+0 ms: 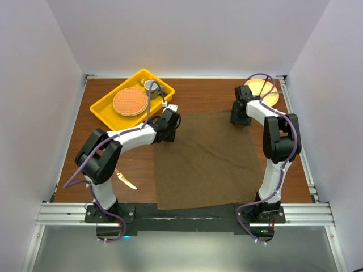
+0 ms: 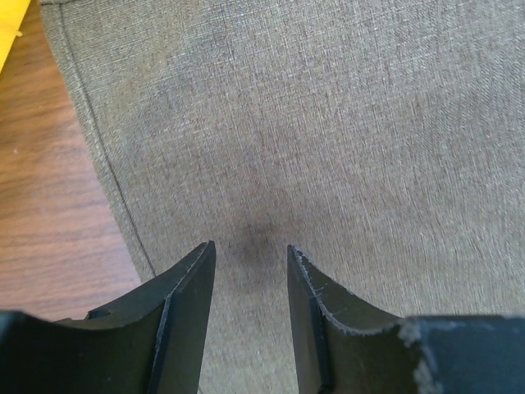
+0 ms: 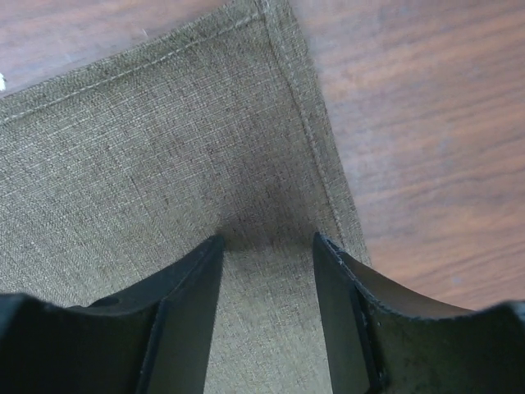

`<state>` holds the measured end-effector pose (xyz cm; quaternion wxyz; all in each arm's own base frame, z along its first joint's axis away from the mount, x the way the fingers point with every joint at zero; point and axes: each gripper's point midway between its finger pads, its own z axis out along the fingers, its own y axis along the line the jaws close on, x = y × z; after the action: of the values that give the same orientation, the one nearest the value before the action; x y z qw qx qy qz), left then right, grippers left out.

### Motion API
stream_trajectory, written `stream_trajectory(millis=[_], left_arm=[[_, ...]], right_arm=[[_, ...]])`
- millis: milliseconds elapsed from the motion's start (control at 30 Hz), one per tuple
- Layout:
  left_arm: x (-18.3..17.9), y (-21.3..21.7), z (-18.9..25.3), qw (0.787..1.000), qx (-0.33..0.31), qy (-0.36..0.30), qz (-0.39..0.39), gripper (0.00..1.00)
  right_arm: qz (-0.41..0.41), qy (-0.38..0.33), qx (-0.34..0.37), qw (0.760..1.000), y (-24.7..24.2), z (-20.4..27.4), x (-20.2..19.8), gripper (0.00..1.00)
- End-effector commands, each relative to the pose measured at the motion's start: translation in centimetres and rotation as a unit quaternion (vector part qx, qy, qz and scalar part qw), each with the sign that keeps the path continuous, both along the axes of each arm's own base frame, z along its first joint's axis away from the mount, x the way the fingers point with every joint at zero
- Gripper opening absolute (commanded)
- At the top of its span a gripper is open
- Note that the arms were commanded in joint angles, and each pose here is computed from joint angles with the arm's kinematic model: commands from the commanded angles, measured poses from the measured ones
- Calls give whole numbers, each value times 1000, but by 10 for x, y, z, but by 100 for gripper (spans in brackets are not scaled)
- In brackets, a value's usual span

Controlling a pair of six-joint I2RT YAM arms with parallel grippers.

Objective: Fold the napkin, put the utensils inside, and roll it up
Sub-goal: Flatten the napkin out

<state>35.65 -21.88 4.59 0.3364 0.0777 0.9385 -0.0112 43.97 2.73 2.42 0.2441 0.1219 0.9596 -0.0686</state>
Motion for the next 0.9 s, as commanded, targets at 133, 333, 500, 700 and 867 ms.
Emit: stream_trajectory(millis=[133, 333, 500, 700, 867], left_arm=[[30, -2, -11, 999, -28, -5, 24, 45], [42, -3, -13, 999, -19, -1, 27, 46], [42, -11, 27, 998, -48, -26, 14, 52], [-1, -34, 128, 984, -158, -67, -44, 61], [-49, 11, 236, 957, -223, -180, -36, 66]], right_arm=[[-3, 2, -48, 999, -15, -20, 23, 54], [13, 3, -70, 997, -20, -23, 41, 55], [25, -26, -68, 997, -8, 11, 38, 60], [87, -70, -76, 991, 64, 88, -30, 71], [199, -80, -11, 977, 142, 107, -137, 73]])
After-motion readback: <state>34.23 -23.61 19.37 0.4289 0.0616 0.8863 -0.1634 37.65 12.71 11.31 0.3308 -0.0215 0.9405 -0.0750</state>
